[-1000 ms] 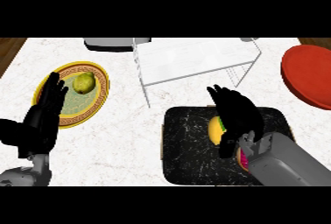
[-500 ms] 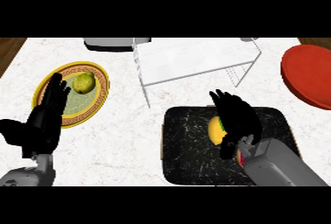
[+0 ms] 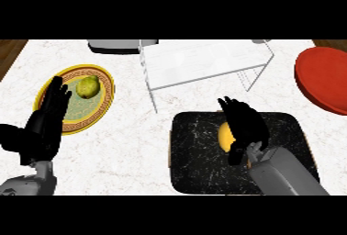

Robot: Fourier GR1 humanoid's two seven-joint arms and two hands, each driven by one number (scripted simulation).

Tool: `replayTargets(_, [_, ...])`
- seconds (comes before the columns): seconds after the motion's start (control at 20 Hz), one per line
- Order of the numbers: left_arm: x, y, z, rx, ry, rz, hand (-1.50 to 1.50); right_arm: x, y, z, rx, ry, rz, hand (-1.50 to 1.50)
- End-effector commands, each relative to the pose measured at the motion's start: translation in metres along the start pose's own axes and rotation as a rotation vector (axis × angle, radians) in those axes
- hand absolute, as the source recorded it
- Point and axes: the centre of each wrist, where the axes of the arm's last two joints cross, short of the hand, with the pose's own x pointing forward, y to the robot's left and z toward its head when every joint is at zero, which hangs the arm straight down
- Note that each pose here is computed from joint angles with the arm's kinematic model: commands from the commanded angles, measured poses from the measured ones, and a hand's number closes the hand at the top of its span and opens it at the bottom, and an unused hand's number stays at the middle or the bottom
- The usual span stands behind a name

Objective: Pick the lemon from the tray and place it in the tiered shelf

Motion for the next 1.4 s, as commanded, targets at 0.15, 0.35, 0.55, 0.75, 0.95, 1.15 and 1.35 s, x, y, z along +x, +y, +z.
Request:
replayTargets(0.15, [-0.005, -0.017, 0.0, -0.029, -0.005, -0.004, 0.0, 0.01, 0.015, -0.015, 0.076, 0.013, 0.016, 1.5])
replayTargets(0.35, [-0.006, -0.002, -0.007, -0.005, 0.01, 0.007, 0.0, -0.011, 0.027, -0.027, 0.039, -0.048, 0.102, 1.5])
replayTargets(0.55, [-0.012, -0.019, -0.001, -0.007, -0.009, 0.012, 0.0, 0.002, 0.016, -0.034, -0.049, -0.083, 0.139, 1.5])
replayTargets(0.75, [0.013, 0.004, 0.005, -0.009, -0.03, -0.013, 0.0, 0.014, 0.027, -0.015, -0.077, -0.12, 0.124, 1.5])
replayTargets(0.95, [0.0, 0.008, 0.002, -0.017, -0.002, -0.01, 0.0, 0.083, 0.056, 0.01, -0.058, -0.148, 0.054, 1.5])
replayTargets(1.15, [0.003, -0.001, 0.001, -0.011, 0.003, -0.012, 0.0, 0.093, 0.056, 0.023, -0.02, -0.183, -0.081, 1.5])
replayTargets(1.35, [-0.004, -0.006, 0.007, 0.003, -0.014, -0.001, 0.0, 0.109, 0.038, 0.068, -0.041, -0.243, -0.162, 1.5])
